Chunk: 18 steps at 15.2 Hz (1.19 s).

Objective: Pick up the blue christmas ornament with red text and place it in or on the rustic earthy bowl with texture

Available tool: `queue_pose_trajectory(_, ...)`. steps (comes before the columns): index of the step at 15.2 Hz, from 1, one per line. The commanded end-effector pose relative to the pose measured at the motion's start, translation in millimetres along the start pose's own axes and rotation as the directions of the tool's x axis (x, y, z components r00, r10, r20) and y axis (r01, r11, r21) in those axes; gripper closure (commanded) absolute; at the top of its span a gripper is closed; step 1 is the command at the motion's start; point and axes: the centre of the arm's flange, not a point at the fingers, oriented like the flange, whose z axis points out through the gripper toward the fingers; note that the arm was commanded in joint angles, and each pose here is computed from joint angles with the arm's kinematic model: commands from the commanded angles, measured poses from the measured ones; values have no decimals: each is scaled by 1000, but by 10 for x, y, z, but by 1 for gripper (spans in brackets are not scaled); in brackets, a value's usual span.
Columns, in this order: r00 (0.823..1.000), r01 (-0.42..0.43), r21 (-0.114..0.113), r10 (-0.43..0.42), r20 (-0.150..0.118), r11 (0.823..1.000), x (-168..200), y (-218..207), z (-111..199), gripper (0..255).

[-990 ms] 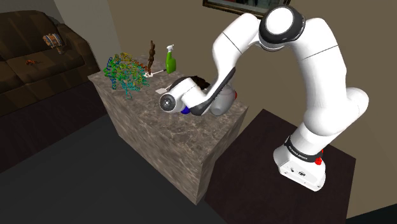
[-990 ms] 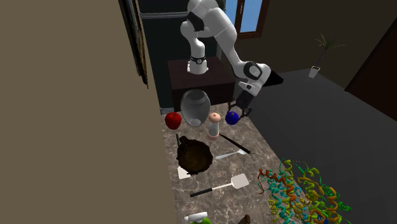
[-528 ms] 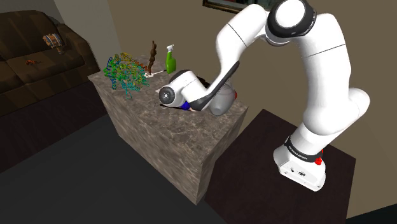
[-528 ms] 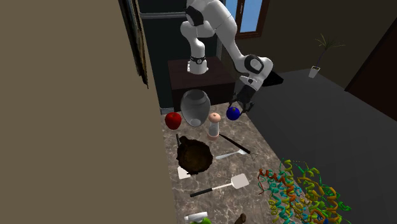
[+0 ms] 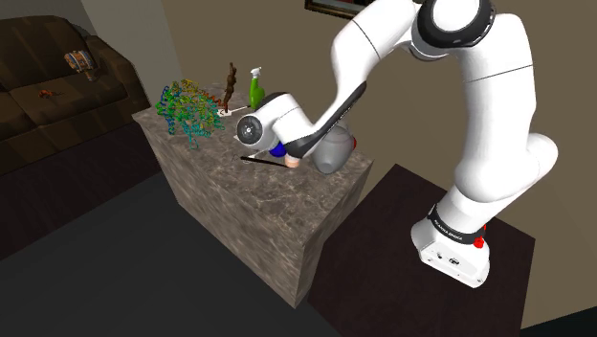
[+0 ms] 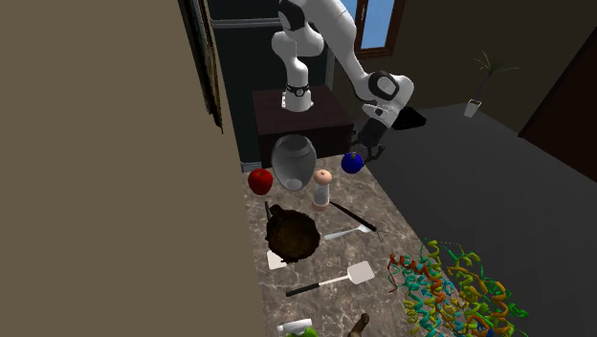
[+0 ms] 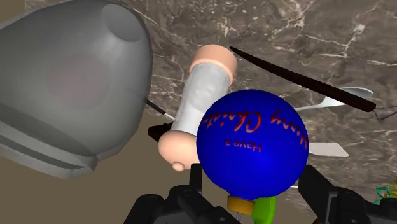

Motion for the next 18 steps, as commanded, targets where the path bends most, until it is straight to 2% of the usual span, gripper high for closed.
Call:
queue_pose_trajectory(1, 1000, 0, 0, 0, 0, 1000, 72, 28, -81, 255)
queue_pose_trajectory(4, 1000, 0, 0, 0, 0, 1000, 151, 60, -157, 255)
queue_pose_trajectory(18, 1000, 0, 0, 0, 0, 1000, 1372, 524, 1150, 255)
